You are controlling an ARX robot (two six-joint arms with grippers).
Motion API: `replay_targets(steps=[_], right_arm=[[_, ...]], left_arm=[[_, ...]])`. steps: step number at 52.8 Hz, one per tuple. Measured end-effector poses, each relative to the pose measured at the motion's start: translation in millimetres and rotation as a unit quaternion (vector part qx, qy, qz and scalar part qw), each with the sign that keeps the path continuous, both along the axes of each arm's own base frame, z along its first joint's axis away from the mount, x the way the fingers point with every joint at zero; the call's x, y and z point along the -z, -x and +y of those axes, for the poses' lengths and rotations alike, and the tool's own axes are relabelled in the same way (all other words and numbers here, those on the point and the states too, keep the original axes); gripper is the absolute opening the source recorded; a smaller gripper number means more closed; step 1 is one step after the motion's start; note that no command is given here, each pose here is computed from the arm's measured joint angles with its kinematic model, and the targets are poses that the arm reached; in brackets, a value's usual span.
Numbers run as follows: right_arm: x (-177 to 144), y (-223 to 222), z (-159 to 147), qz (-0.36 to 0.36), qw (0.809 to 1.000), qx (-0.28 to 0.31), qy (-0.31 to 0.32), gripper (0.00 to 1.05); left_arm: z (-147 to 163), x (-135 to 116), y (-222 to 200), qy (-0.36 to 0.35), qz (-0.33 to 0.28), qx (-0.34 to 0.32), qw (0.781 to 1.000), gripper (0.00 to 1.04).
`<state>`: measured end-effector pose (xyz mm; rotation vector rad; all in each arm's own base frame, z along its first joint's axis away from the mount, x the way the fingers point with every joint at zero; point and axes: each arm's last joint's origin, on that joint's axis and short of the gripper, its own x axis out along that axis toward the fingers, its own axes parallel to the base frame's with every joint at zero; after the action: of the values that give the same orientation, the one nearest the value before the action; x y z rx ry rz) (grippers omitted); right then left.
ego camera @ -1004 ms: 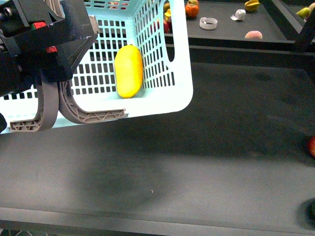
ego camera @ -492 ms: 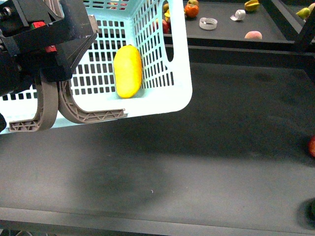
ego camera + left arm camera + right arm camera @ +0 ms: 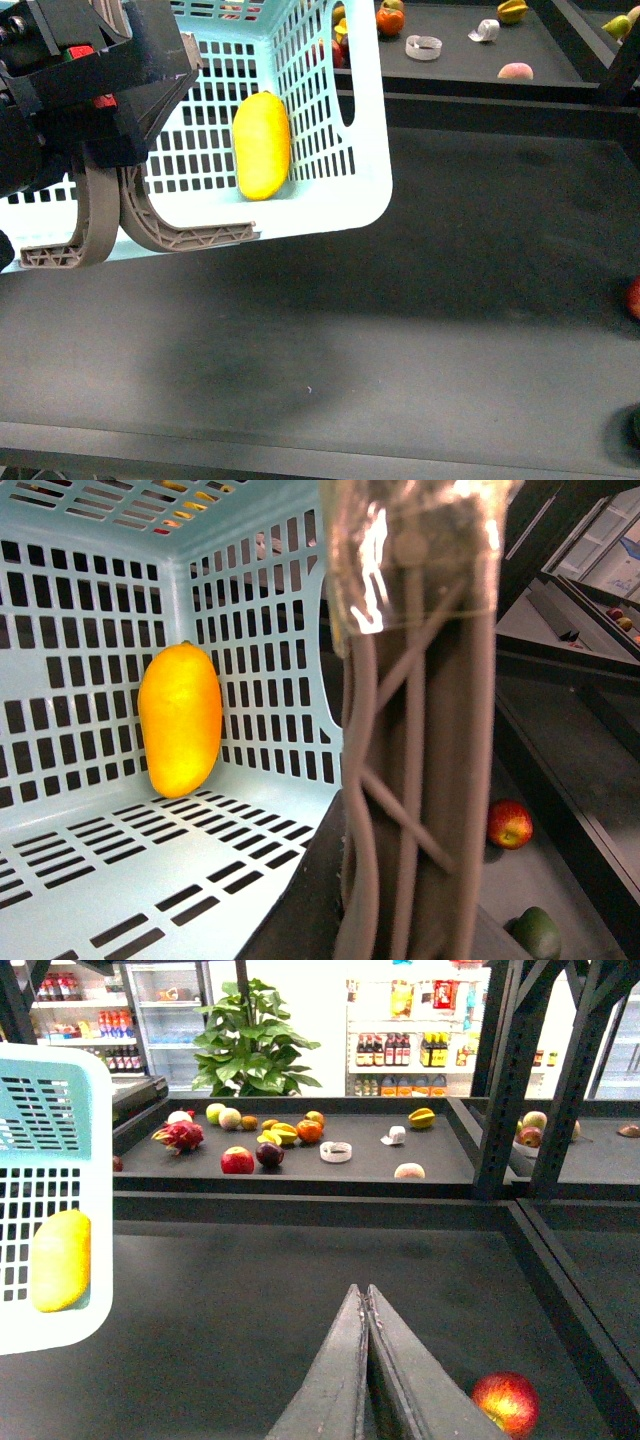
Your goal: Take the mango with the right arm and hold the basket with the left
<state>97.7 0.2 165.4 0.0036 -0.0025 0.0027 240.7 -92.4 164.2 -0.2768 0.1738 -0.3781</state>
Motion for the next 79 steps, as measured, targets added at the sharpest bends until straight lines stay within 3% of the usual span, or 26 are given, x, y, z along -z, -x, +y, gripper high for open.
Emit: replay_targets(steps=[10,34,41,73,79], right_arm=[[0.0,0.0,0.0,0.000,1.000,0.000,0.001,0.02],[0.0,0.0,0.0,0.000,1.000,0.000,0.001,0.72],[0.0,0.0,0.0,0.000,1.000,0.000,0.000,0.98],[0.0,0.0,0.0,0.000,1.000,0.000,0.000,0.96],[0.0,0.0,0.0,0.000,1.000,0.000,0.000,0.96]], left_arm=[[0.0,0.0,0.0,0.000,0.000,0.000,1.000,0.05],[0.0,0.0,0.0,0.000,0.000,0.000,1.000,0.05],[0.0,0.0,0.0,0.000,0.000,0.000,1.000,0.05],[0.0,0.0,0.0,0.000,0.000,0.000,1.000,0.05],[-0.4,2.3,-4.8,0.019,0.010,-0.069,0.997,0.05]])
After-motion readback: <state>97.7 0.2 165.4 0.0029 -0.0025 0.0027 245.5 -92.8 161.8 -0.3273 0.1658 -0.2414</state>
